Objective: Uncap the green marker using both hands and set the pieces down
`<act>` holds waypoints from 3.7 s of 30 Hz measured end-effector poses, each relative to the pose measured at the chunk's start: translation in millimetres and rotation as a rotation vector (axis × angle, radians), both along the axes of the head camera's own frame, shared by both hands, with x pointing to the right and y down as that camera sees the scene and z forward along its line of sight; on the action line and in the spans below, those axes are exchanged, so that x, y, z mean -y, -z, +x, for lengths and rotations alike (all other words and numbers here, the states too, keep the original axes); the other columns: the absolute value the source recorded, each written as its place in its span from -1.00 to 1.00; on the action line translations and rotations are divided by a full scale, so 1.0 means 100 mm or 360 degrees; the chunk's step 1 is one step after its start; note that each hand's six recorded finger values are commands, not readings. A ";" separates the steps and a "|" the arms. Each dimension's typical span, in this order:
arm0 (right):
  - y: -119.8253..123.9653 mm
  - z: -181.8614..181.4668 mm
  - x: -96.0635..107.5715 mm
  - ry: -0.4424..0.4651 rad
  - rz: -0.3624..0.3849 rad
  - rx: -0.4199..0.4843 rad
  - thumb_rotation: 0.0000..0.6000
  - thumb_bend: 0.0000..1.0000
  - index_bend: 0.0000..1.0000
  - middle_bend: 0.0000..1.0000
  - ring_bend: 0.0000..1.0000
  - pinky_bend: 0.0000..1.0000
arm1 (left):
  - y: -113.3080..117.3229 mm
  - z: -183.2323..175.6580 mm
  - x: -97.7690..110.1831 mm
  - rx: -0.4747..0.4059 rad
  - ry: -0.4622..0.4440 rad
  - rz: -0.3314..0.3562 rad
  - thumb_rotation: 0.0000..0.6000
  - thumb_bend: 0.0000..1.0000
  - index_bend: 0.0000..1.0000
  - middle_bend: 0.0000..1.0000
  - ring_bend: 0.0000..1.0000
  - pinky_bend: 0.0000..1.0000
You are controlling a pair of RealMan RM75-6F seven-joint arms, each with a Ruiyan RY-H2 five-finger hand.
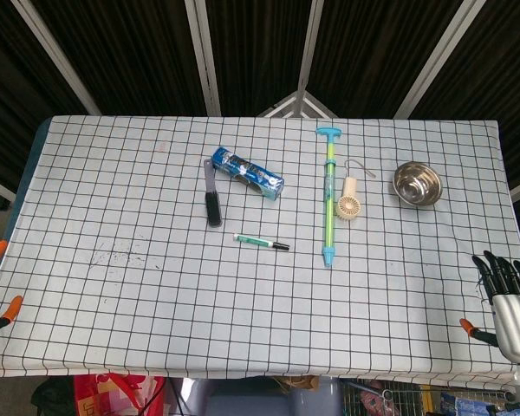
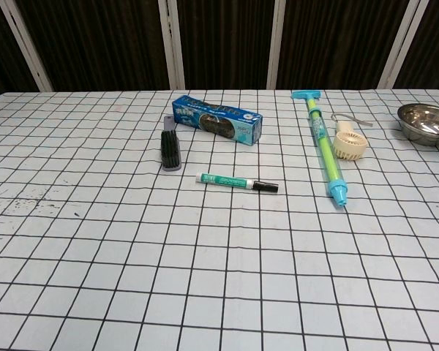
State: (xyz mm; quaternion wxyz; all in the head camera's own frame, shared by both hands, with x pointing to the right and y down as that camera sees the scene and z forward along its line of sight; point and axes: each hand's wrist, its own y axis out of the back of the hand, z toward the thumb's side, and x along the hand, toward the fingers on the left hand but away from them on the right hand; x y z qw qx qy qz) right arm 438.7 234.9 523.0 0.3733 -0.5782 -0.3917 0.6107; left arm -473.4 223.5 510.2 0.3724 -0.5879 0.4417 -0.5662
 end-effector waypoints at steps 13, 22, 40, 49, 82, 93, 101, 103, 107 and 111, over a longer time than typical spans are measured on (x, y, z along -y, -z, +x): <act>0.00 0.05 -0.02 -0.0035 -0.0017 -0.0003 1.00 -0.77 -0.78 -0.88 -0.84 -0.88 | -0.09 0.01 -0.01 0.0027 -0.0016 -0.0043 1.00 -0.12 -1.00 -1.00 -1.00 -1.00; 0.02 0.04 0.00 -0.0048 -0.0053 -0.0038 1.00 -0.77 -0.78 -0.88 -0.84 -0.91 | -0.22 -0.06 0.13 0.0133 -0.0028 -0.0055 1.00 -0.12 -1.00 -1.00 -1.00 -1.00; -0.15 -0.10 0.09 -0.0018 -0.0144 -0.0117 1.00 -0.77 -0.78 -0.88 -0.84 -0.91 | -0.42 -0.15 0.99 0.0764 -0.0329 0.0120 1.00 -0.12 -0.81 -1.00 -1.00 -1.00; -0.31 -0.15 0.11 -0.0086 -0.0203 -0.0196 1.00 -0.77 -0.78 -0.87 -0.84 -0.91 | -0.59 0.11 1.70 0.0934 -0.0627 0.0448 1.00 -0.14 -0.81 -1.00 -1.00 -1.00; -0.55 -0.23 0.13 -0.0225 -0.0355 -0.0207 1.00 -0.76 -0.78 -0.88 -0.84 -0.91 | -1.25 2.63 2.49 -0.0030 -0.0738 -0.0055 1.00 0.05 -0.29 -1.00 -1.00 -1.00; -0.62 -0.21 0.14 -0.0235 -0.0390 -0.0225 1.00 -0.77 -0.78 -0.88 -0.84 -0.91 | -1.45 2.84 2.41 -0.0052 -0.0573 -0.0540 1.00 0.03 -0.26 -1.00 -1.00 -1.00; -0.67 -0.21 0.12 -0.0237 -0.0420 -0.0238 1.00 -0.77 -0.78 -0.87 -0.84 -0.91 | -1.72 3.25 2.35 -0.0174 -0.0577 -0.0763 1.00 -0.09 -0.25 -1.00 -1.00 -1.00; -0.68 -0.19 0.12 -0.0246 -0.0425 -0.0242 1.00 -0.77 -0.78 -0.88 -0.84 -0.91 | -1.81 3.36 2.32 -0.0206 -0.0590 -0.0800 1.00 -0.09 -0.27 -1.00 -1.00 -1.00; -0.70 -0.17 0.12 -0.0256 -0.0433 -0.0242 1.00 -0.77 -0.78 -0.88 -0.84 -0.91 | -1.97 3.52 2.24 -0.0206 -0.0628 -0.0850 1.00 -0.09 -0.27 -1.00 -1.00 -1.00; -0.74 -0.15 0.11 -0.0256 -0.0444 -0.0240 1.00 -0.77 -0.78 -0.88 -0.84 -0.91 | -2.12 3.68 2.11 -0.0202 -0.0662 -0.0884 1.00 -0.09 -0.24 -1.00 -1.00 -1.00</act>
